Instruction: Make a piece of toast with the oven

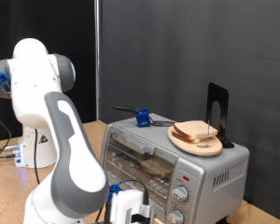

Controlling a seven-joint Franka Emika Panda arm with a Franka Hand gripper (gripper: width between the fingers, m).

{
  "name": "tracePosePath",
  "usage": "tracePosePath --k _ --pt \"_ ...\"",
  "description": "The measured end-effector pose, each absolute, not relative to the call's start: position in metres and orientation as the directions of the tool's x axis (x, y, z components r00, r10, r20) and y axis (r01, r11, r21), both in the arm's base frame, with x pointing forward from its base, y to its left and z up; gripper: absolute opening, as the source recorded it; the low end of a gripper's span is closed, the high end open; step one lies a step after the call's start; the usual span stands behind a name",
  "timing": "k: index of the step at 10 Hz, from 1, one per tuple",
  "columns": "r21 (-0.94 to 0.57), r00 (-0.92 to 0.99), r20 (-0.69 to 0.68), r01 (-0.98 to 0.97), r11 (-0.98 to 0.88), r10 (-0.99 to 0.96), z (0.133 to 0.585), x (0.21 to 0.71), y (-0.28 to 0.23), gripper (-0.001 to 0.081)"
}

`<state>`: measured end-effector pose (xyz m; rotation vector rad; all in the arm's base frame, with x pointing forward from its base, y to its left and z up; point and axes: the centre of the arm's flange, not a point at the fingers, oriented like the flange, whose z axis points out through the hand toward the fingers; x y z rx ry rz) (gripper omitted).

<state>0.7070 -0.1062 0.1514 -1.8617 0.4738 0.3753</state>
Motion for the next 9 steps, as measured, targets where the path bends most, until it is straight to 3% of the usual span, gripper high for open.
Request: tracePosePath --k 9 --pt "-0.834 0.887 -0.446 -0.461 -0.304 -0.12 0.161 0.717 -0.066 0.0808"
